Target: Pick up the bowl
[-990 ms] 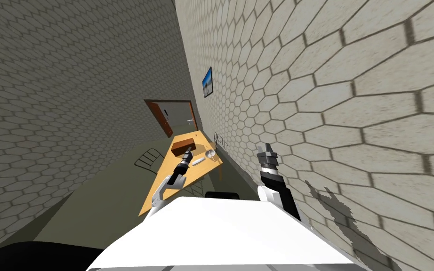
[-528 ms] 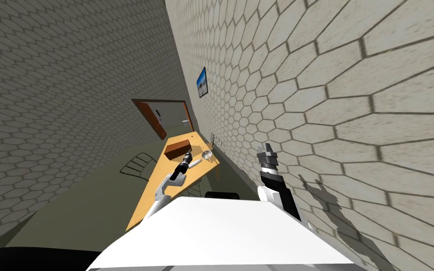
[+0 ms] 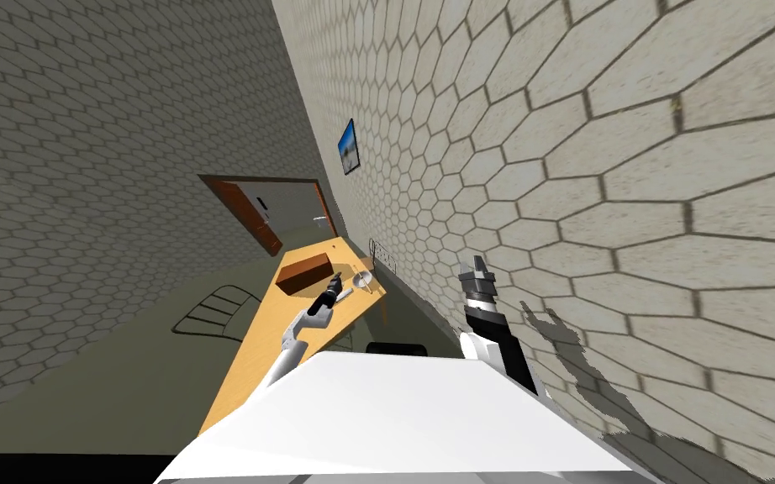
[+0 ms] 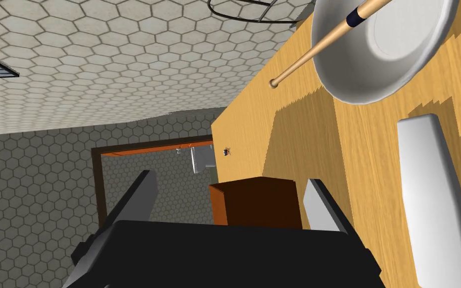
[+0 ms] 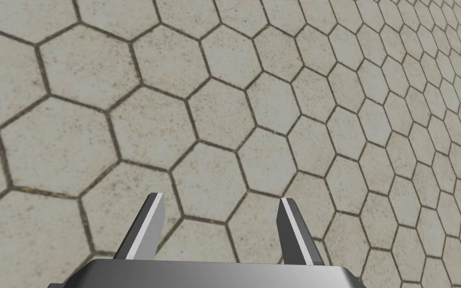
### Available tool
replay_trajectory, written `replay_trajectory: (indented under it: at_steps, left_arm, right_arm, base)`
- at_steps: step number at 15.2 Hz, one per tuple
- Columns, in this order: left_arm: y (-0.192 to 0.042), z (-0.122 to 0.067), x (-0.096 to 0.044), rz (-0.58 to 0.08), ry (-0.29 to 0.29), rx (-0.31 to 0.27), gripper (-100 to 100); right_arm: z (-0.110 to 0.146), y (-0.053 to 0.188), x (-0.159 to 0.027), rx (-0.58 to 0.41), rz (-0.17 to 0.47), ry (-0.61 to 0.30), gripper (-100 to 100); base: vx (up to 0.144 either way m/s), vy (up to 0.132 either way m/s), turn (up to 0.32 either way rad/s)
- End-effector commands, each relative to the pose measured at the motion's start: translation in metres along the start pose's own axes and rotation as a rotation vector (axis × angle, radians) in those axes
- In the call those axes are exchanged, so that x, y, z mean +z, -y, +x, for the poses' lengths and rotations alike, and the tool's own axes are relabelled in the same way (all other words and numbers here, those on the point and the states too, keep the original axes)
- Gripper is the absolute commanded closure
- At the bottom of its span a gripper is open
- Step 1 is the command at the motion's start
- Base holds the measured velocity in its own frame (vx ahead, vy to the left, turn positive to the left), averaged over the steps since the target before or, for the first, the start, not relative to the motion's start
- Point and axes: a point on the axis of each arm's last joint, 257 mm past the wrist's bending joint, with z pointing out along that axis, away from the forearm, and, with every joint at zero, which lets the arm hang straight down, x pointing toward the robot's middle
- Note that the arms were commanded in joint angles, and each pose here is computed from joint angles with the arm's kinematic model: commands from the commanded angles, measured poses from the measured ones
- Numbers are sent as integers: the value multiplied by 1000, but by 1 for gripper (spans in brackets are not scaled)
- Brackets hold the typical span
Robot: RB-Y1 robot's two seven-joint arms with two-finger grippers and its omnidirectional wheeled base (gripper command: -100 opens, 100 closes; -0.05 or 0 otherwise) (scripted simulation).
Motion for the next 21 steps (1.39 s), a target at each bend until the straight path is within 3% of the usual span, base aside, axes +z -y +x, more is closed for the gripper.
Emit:
replay_trajectory:
  at_steps: [1,10,18,19,21]
  left_arm:
    - [-17,-8,3,-52,17,-14,-100]
    - [-90,-35,15,-296,95,-104,-100]
    - [-144,-46,10,-476,150,-177,-100]
    - [-144,-46,10,-476,150,-177,-100]
    - [-164,-48,6,-549,171,-211,-100]
  right_arm:
    - [0,0,0,0,0,0,0]
    - [0,0,0,0,0,0,0]
    - [0,0,0,0,0,0,0]
    - [0,0,0,0,0,0,0]
    - [0,0,0,0,0,0,0]
  base:
    - [22,-9,-138]
    - [24,-4,-160]
    - [23,2,-139]
    - [20,5,-109]
    - [23,6,-178]
